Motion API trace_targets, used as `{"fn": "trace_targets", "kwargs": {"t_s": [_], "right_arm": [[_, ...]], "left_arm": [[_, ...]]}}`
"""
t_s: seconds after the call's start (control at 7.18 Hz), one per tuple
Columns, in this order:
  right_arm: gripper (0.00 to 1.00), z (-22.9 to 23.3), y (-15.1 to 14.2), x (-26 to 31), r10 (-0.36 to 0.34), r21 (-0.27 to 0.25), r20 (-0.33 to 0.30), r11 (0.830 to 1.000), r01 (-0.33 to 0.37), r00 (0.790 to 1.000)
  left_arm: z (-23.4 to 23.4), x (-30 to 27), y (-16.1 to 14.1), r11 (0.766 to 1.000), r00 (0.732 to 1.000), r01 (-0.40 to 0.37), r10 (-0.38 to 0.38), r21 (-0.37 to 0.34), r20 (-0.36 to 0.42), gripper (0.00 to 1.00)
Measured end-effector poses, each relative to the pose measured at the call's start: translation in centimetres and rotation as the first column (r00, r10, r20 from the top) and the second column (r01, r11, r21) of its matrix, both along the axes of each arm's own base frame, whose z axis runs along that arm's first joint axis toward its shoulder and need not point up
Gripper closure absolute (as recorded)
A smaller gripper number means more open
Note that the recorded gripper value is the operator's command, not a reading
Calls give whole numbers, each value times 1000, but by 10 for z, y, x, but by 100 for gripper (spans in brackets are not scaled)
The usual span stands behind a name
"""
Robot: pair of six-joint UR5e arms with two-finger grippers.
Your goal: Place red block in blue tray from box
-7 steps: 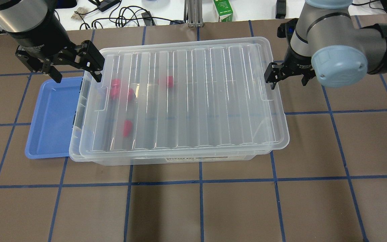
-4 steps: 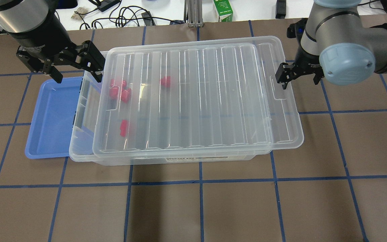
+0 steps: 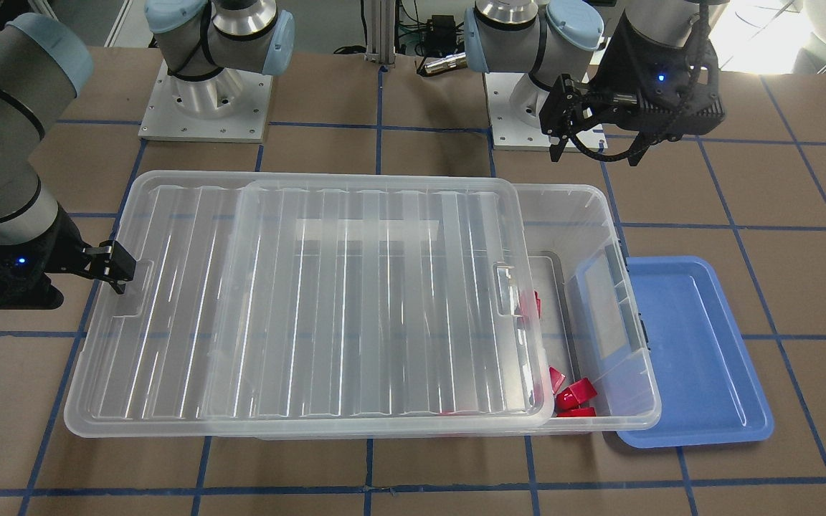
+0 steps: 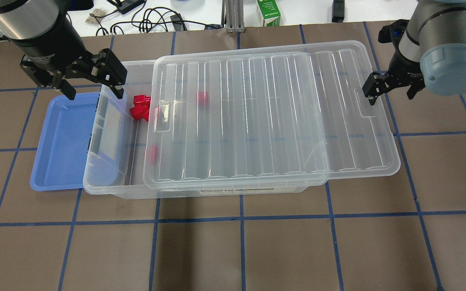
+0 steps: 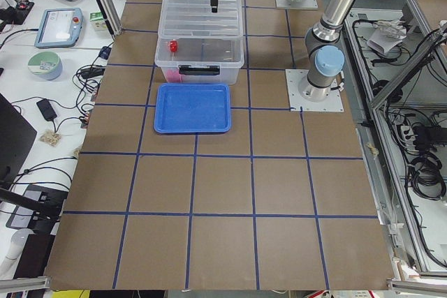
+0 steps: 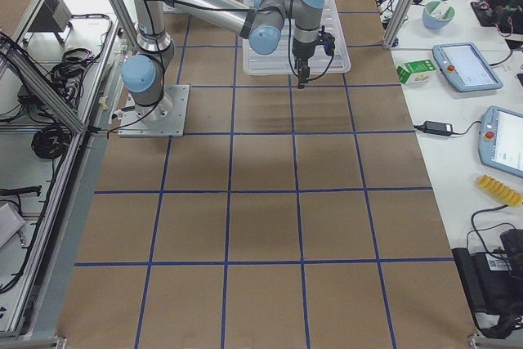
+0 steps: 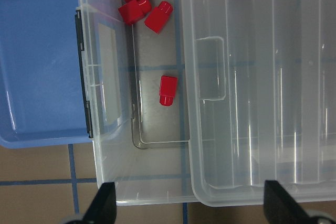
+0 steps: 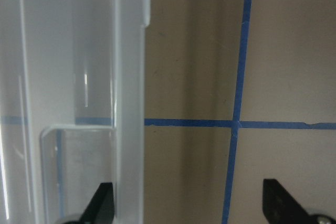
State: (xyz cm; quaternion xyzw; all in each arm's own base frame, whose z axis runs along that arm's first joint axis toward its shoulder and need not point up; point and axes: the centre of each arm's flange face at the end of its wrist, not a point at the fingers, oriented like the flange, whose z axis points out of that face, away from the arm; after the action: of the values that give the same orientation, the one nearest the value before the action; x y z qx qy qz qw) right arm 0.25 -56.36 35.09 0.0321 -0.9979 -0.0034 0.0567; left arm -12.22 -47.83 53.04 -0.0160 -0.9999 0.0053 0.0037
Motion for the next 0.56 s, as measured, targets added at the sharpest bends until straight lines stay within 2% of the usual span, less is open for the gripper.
{"fn": "trace_targets", "kwargs": {"t_s": [0.56], "right_arm": [[0, 1, 0, -30, 23, -1, -3, 1000, -23, 1000]], "left_arm": [[3, 0, 3, 1000, 1000, 4, -4, -7, 4, 0]]}}
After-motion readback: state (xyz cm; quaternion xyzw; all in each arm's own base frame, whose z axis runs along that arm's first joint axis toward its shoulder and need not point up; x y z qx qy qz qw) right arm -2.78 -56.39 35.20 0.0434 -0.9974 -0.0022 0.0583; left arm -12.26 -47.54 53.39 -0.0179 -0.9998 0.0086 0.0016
